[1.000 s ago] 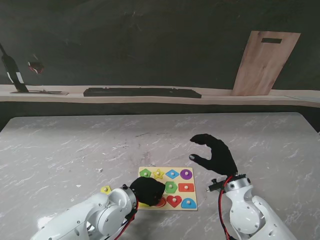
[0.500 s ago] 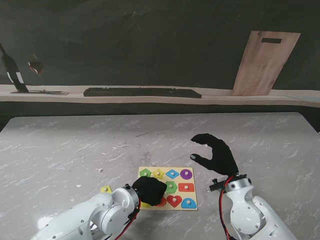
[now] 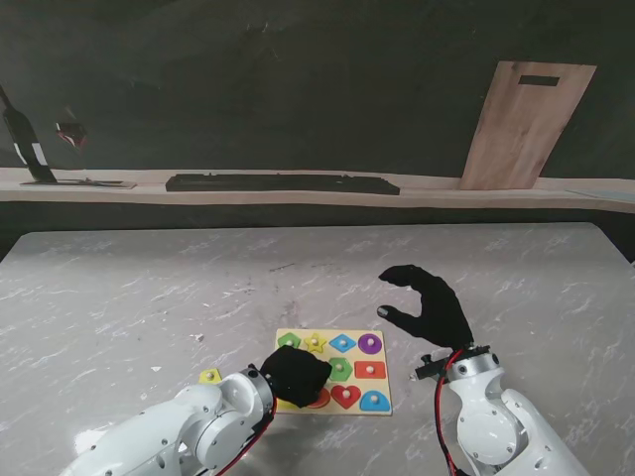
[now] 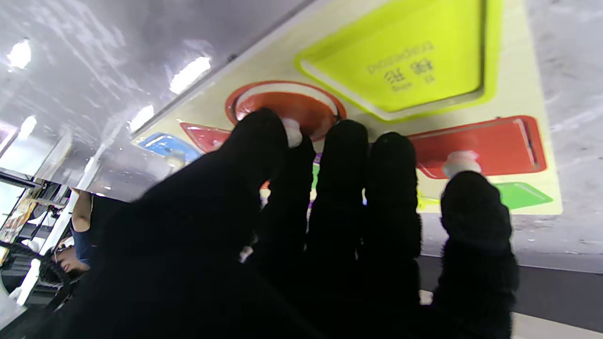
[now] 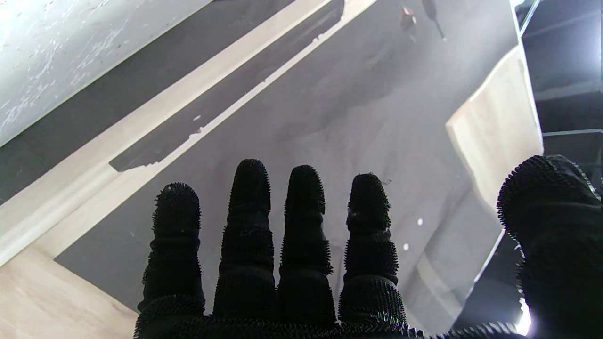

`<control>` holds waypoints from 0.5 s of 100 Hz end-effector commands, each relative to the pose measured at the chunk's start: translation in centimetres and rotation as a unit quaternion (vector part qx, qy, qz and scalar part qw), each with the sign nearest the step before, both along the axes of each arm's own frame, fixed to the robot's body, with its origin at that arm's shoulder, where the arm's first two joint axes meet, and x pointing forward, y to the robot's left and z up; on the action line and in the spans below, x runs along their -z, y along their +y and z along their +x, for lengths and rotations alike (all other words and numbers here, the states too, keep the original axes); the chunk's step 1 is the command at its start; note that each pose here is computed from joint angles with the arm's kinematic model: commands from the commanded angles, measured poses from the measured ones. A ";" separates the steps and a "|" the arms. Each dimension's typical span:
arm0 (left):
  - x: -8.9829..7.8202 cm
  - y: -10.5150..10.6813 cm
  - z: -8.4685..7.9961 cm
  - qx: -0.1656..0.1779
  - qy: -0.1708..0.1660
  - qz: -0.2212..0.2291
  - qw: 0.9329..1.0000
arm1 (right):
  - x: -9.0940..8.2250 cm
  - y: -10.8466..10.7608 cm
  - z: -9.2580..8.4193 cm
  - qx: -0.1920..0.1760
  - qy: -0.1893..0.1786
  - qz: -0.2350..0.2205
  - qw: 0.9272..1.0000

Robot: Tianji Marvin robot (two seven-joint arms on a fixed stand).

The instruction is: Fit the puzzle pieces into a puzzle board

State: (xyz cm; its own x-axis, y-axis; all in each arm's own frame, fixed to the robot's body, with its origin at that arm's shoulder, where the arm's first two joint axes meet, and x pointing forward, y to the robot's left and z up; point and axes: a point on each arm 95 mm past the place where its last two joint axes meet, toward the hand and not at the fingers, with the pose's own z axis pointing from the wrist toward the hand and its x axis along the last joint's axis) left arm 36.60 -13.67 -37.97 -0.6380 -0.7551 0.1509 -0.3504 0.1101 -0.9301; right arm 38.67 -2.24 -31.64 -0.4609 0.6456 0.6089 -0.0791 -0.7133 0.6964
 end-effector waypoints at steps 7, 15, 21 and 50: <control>0.4 0.2 0.2 0.003 -0.004 -0.008 1.000 | 0.0 0.3 -0.3 -0.002 -0.003 0.004 1.000; 0.4 0.2 0.1 0.004 0.004 -0.020 1.000 | 0.0 0.3 -0.3 -0.002 -0.003 0.004 1.000; 0.4 0.3 0.0 0.005 0.008 -0.025 1.000 | 0.0 0.3 -0.3 -0.002 -0.003 0.004 1.000; 0.7 1.0 -0.3 0.012 0.016 -0.025 0.999 | -0.1 0.2 -0.3 0.002 -0.005 0.005 1.000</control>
State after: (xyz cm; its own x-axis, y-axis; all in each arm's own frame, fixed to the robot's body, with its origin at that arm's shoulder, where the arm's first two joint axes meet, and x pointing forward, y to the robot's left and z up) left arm 36.69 -13.01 -38.26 -0.6492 -0.7317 0.2079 -0.3687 0.0637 -0.9274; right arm 38.62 -2.34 -31.49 -0.4610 0.6469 0.6075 -0.0914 -0.7155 0.6926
